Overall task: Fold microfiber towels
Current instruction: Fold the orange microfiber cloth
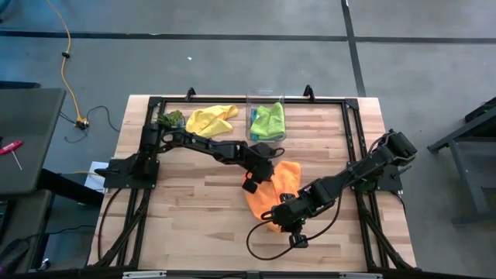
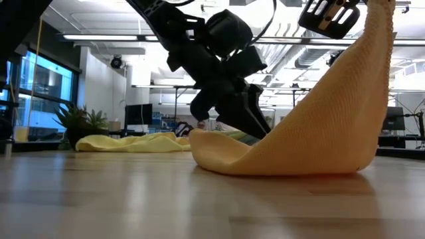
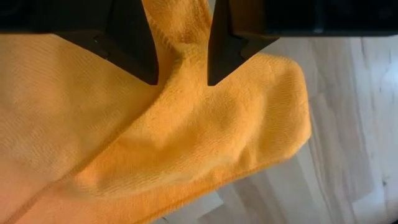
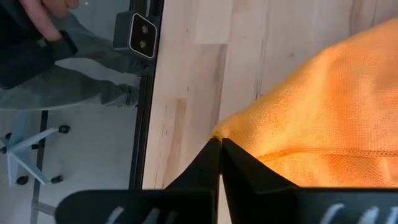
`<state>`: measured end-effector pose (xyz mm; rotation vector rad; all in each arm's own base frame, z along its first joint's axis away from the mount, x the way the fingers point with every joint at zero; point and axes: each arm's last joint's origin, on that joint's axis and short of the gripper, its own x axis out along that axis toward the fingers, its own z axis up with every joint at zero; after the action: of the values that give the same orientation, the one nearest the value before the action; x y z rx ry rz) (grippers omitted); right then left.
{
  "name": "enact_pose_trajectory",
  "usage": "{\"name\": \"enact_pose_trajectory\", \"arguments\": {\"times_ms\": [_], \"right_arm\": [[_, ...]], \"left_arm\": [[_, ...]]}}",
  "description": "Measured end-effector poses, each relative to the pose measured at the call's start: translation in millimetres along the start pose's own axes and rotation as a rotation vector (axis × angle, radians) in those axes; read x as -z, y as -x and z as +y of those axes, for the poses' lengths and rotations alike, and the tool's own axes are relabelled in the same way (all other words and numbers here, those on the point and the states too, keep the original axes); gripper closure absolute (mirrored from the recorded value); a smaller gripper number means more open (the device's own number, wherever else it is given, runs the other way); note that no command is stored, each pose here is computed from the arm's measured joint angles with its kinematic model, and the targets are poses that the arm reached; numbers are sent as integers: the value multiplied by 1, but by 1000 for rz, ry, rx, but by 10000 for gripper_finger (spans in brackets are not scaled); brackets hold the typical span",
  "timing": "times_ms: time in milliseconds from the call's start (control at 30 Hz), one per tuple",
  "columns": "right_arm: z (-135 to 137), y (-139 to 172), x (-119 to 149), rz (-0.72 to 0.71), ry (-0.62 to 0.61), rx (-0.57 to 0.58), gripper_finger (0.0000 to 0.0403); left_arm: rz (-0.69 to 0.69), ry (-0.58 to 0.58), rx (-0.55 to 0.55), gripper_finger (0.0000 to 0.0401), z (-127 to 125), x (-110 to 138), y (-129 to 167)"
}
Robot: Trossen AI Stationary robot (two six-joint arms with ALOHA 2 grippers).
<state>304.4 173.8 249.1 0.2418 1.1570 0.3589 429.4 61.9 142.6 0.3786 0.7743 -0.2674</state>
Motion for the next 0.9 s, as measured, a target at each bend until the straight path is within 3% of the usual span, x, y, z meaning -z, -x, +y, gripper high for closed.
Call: {"name": "enact_pose_trajectory", "arguments": {"times_ms": [533,667,800,900], "right_arm": [[0,0,-1,-11,3,0,403],[0,0,-1,-16,3,0,403],[0,0,-1,-16,3,1,403],[0,0,-1,-16,3,1,403]], "left_arm": [[27,33,23,287,-4,3,-4],[30,33,18,322,-7,2,-4],[26,81,19,384,-8,0,-4],[28,101,22,392,-9,-1,-3]]}}
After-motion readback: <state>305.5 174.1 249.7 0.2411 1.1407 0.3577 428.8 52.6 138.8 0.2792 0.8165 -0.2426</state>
